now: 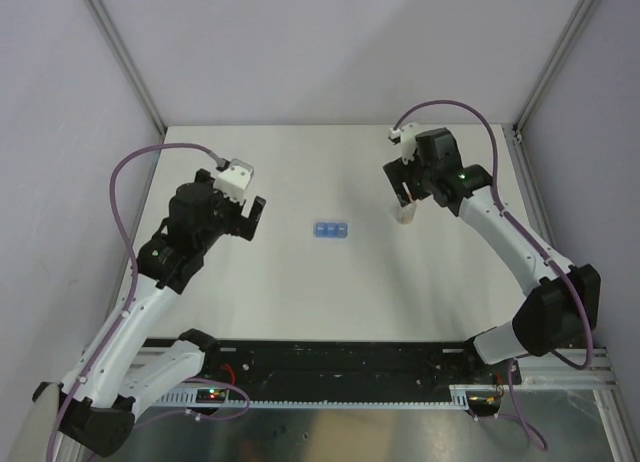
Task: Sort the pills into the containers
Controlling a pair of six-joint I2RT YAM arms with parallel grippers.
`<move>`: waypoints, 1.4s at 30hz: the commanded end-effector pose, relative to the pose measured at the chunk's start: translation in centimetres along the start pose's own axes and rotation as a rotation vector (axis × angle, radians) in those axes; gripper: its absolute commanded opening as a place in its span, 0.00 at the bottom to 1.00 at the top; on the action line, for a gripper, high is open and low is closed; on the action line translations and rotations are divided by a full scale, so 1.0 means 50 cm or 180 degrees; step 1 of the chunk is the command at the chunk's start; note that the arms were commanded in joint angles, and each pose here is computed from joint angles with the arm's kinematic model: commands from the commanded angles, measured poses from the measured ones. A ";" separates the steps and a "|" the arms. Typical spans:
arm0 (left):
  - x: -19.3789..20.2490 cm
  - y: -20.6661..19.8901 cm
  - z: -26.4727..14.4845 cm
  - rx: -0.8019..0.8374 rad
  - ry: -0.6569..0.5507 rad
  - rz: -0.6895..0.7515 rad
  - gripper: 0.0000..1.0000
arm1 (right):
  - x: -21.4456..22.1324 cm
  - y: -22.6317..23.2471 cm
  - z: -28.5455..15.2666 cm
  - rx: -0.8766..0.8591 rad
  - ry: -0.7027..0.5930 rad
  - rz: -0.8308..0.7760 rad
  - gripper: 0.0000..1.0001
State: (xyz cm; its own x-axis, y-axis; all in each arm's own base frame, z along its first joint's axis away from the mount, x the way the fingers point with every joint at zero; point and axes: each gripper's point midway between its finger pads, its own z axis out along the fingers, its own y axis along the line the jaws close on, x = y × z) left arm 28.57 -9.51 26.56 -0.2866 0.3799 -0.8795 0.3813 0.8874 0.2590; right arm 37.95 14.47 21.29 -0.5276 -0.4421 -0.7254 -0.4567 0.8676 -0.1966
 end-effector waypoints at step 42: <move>0.023 0.086 -0.050 -0.0581 -0.0873 -0.0727 1.00 | 0.149 -0.050 -0.215 0.0215 -0.0845 0.0367 0.99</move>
State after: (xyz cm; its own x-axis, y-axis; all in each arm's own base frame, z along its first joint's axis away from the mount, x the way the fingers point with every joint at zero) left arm 27.86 -5.05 26.37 -0.1450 0.1296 -0.9809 0.1917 0.9763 0.1006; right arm 27.64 6.83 22.12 -0.4228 -0.2774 -0.8627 -0.3584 0.9256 -0.1220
